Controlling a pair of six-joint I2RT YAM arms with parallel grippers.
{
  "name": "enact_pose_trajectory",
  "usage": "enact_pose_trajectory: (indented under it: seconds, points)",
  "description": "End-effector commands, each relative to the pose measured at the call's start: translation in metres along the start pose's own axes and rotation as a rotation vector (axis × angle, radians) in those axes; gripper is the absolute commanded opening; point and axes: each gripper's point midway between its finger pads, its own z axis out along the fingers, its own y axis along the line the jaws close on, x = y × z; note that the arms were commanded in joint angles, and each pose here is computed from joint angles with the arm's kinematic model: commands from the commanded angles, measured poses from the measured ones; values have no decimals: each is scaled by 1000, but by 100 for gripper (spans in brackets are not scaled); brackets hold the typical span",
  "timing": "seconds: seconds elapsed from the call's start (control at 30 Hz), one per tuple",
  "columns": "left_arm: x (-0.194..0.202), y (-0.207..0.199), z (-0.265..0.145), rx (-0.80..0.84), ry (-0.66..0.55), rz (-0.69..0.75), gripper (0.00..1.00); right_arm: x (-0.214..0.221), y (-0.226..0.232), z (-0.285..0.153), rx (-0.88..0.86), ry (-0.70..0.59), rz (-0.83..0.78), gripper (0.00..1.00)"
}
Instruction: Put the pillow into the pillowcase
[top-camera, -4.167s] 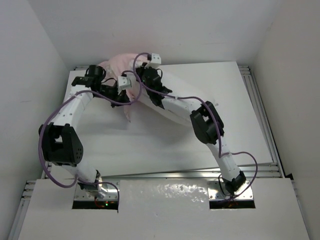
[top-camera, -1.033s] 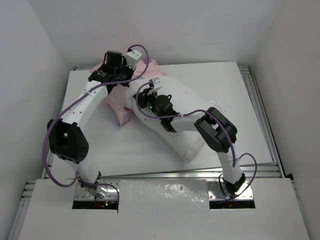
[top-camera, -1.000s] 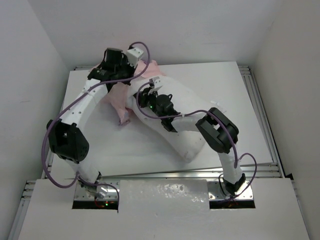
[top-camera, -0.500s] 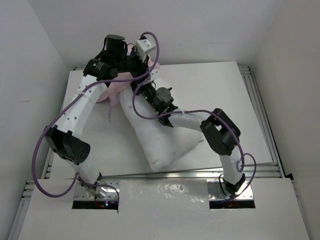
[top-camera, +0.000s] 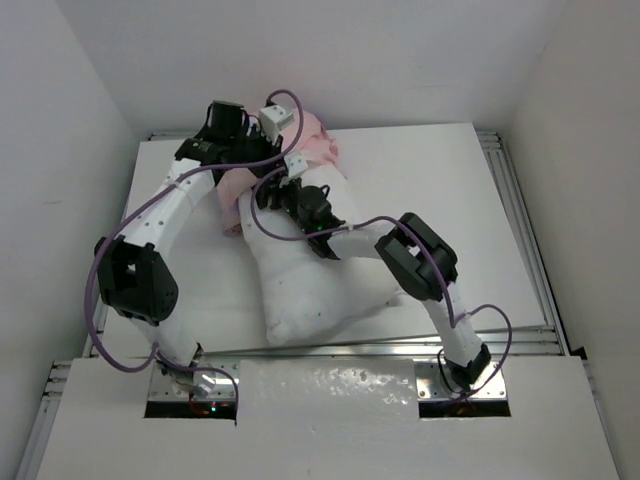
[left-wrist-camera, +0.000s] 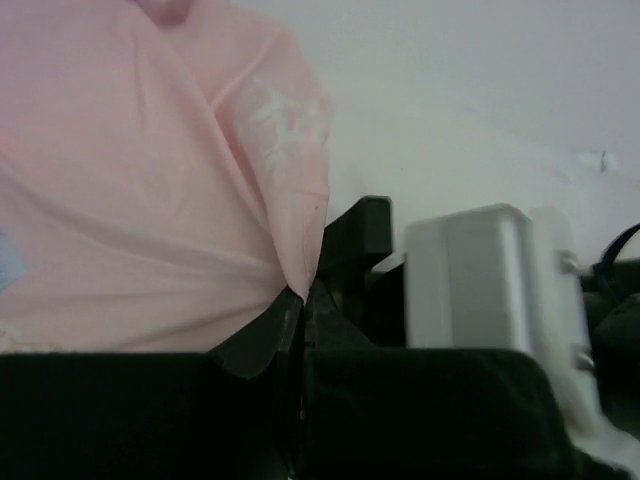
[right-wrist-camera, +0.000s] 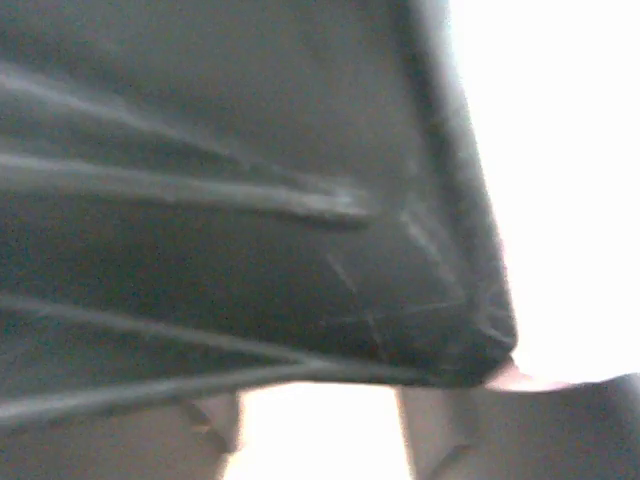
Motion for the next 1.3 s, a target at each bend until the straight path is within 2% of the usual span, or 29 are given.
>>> enact_pose_trajectory:
  seconds: [0.0, 0.03, 0.07, 0.1, 0.13, 0.17, 0.2, 0.23, 0.3, 0.33, 0.37, 0.43, 0.47, 0.5, 0.53, 0.57, 0.6, 0.63, 0.7, 0.77, 0.8, 0.83, 0.93, 0.97, 1.03, 1.13, 1.27]
  points:
    - [72, 10, 10, -43, 198, -158, 0, -54, 18, -19, -163, -59, 21, 67]
    - [81, 18, 12, -69, 205, -183, 0, -55, 27, -30, -216, -45, 10, 78]
    - [88, 32, 7, -121, 216, -199, 0, -31, 35, -55, -294, 22, -25, 81]
    - [93, 38, 6, -150, 228, -203, 0, -57, 43, -68, -340, -10, -36, 83]
    - [101, 46, 2, -207, 252, -194, 0, -57, 46, -81, -375, 8, -46, 86]
    - [103, 49, 0, -228, 258, -186, 0, -35, 46, -104, -410, 97, -63, 87]
    - [105, 49, -2, -239, 262, -182, 0, -35, 46, -115, -423, 126, -72, 89]
    - [111, 50, -4, -254, 276, -182, 0, -50, 47, -130, -441, 129, -85, 96]
    - [119, 48, -5, -253, 298, -187, 0, -35, 45, -152, -473, 267, -127, 98]
    - [121, 48, -5, -256, 306, -188, 0, -51, 46, -157, -485, 271, -152, 98]
    - [123, 47, -6, -254, 312, -187, 0, -39, 36, -171, -482, 376, -188, 99]
    - [122, 47, -7, -257, 309, -189, 1, -30, 17, -179, -429, 499, -195, 99]
    - [120, 47, -9, -260, 308, -186, 3, -32, 6, -176, -391, 517, -177, 99]
    - [113, 48, -10, -266, 299, -183, 6, -37, -26, -169, -303, 527, -138, 99]
    - [109, 50, -11, -279, 299, -181, 20, -42, -41, -160, -235, 537, -29, 99]
    - [99, 52, -13, -288, 290, -170, 29, -46, -79, -156, -157, 550, 50, 99]
    - [93, 54, -15, -306, 293, -146, 46, -61, -94, -143, -124, 525, 106, 99]
    - [83, 48, -10, -299, 290, -113, 52, -55, -122, -138, -58, 543, 201, 99]
    - [56, 39, -3, -306, 290, -17, 64, -68, -130, -120, -67, 498, 257, 99]
    - [29, 36, 5, -324, 278, 63, 68, -60, -145, -106, -64, 489, 269, 99]
    - [19, 22, 16, -301, 271, 105, 72, -71, -147, -92, -80, 463, 267, 99]
    - [-3, 20, 18, -312, 228, 133, 73, -52, -151, -87, -85, 498, 290, 99]
    - [-14, 19, 46, -297, 212, 144, 74, -54, -144, -71, -208, 468, 343, 99]
    - [-17, 25, 61, -303, 208, 137, 74, -40, -146, -69, -229, 485, 374, 99]
    - [-17, 30, 76, -307, 214, 136, 74, -40, -135, -69, -318, 461, 430, 98]
    - [-5, 38, 107, -301, 251, 132, 72, -19, -141, -74, -307, 466, 467, 97]
    - [7, 54, 116, -407, 285, 155, 70, 9, -142, -78, -301, 507, 516, 95]
